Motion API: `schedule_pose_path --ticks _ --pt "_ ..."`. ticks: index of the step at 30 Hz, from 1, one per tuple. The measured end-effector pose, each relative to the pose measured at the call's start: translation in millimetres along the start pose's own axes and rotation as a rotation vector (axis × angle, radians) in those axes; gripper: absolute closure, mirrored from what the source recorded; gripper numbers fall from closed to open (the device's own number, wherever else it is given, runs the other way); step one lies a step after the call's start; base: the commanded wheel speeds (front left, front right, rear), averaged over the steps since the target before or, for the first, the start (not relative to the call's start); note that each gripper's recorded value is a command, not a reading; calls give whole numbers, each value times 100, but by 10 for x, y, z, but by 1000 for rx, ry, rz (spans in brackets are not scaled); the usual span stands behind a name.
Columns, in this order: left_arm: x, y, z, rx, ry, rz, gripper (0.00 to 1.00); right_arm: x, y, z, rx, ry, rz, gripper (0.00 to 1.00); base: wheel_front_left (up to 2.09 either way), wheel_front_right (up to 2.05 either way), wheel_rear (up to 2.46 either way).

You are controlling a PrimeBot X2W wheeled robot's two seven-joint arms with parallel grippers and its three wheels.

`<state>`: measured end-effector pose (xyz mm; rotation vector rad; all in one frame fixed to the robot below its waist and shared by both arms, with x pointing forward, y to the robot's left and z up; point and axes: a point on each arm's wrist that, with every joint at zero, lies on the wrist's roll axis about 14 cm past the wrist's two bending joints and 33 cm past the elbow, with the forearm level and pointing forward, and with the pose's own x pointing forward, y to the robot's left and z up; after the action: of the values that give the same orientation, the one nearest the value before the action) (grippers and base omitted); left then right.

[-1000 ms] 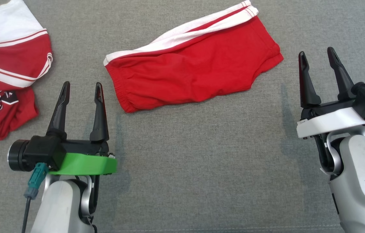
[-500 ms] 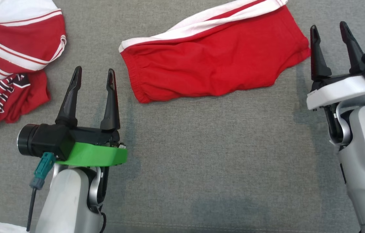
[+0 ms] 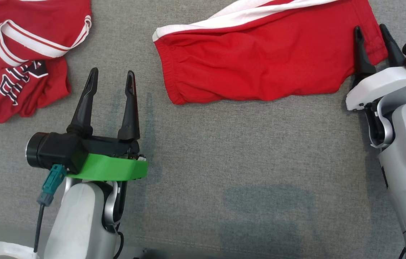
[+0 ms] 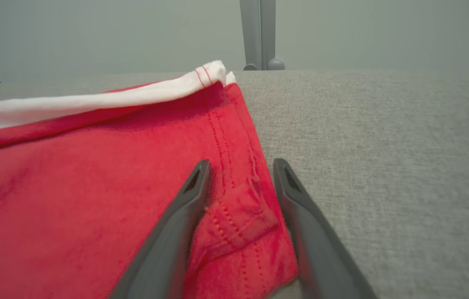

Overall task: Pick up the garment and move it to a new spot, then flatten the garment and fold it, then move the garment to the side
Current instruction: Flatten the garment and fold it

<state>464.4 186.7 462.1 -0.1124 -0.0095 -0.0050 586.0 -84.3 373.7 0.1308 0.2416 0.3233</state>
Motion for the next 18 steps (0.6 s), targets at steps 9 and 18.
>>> schedule_pose_path --ticks 9,18 --pt "51 -115 34 -4 -17 -31 0 -332 44 52 71 -45 -13 100 0 0 0" --pt "16 -257 82 -11 -29 -69 0 -1092 -236 -91 129 -36 -147 100 0 0 0"
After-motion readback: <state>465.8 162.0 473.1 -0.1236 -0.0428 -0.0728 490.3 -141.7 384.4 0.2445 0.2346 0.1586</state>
